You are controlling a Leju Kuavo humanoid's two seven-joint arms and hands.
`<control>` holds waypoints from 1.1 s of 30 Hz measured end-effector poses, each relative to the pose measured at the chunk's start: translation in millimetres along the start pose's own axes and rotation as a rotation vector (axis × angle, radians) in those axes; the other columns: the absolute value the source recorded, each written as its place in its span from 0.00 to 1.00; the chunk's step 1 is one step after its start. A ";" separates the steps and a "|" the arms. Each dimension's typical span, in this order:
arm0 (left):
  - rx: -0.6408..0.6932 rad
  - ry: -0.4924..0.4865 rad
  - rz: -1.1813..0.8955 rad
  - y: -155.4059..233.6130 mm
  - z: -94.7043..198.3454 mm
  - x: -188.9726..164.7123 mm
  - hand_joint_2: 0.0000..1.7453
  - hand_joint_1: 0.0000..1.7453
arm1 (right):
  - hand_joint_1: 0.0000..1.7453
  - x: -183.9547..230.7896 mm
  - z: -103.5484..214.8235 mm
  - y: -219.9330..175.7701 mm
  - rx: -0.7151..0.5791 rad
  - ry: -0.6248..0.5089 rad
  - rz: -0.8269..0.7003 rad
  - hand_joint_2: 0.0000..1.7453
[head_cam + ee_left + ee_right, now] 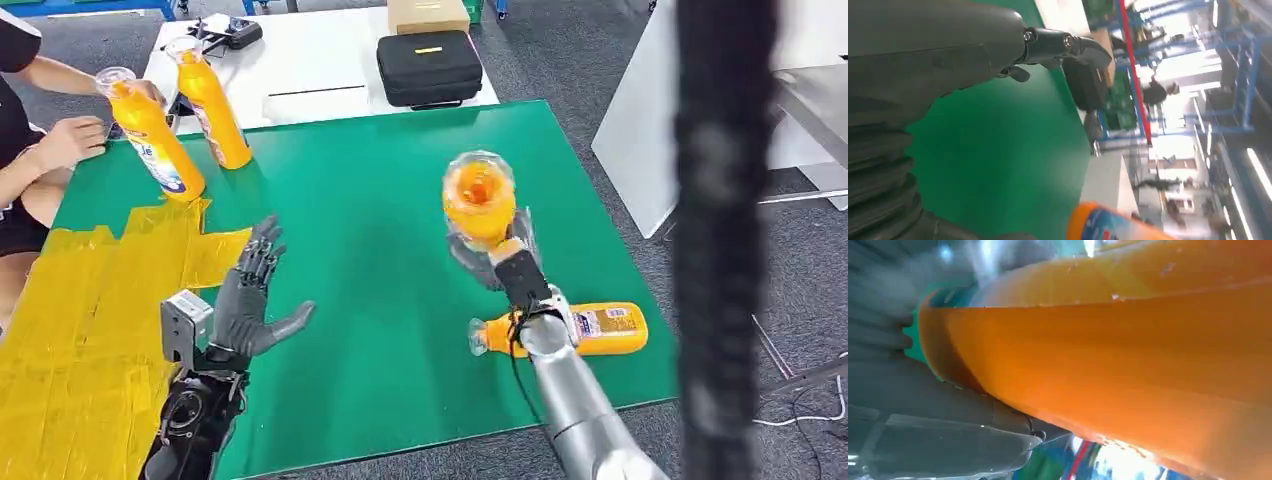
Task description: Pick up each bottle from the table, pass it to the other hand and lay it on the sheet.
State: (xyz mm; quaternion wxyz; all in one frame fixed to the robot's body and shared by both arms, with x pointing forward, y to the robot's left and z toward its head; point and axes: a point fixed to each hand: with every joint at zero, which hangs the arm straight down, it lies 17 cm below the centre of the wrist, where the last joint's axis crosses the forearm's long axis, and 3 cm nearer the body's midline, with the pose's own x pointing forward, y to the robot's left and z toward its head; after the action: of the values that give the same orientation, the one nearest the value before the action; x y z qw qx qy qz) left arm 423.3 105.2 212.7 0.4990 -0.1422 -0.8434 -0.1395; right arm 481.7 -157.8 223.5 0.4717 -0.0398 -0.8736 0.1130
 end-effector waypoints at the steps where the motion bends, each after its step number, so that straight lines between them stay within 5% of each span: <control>1: -0.013 -0.004 0.001 -4.7 -0.9 2.0 1.00 0.00 | 1.00 4.8 2.4 6.8 0.011 -0.003 -0.041 1.00; 8: -0.088 -0.017 0.007 -35.6 -6.7 9.0 1.00 0.00 | 1.00 27.0 15.1 52.2 0.090 -0.040 -0.082 1.00; 33: -0.083 -0.044 0.056 -42.4 -12.6 18.3 1.00 0.00 | 1.00 51.1 24.7 131.3 0.247 -0.122 0.048 1.00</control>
State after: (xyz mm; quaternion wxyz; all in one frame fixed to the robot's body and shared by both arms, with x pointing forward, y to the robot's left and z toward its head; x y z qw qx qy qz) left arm 408.8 63.2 230.7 0.4777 -0.1893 -0.8434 -0.1570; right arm 428.1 -25.2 221.2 0.4163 0.0047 -0.8788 0.2331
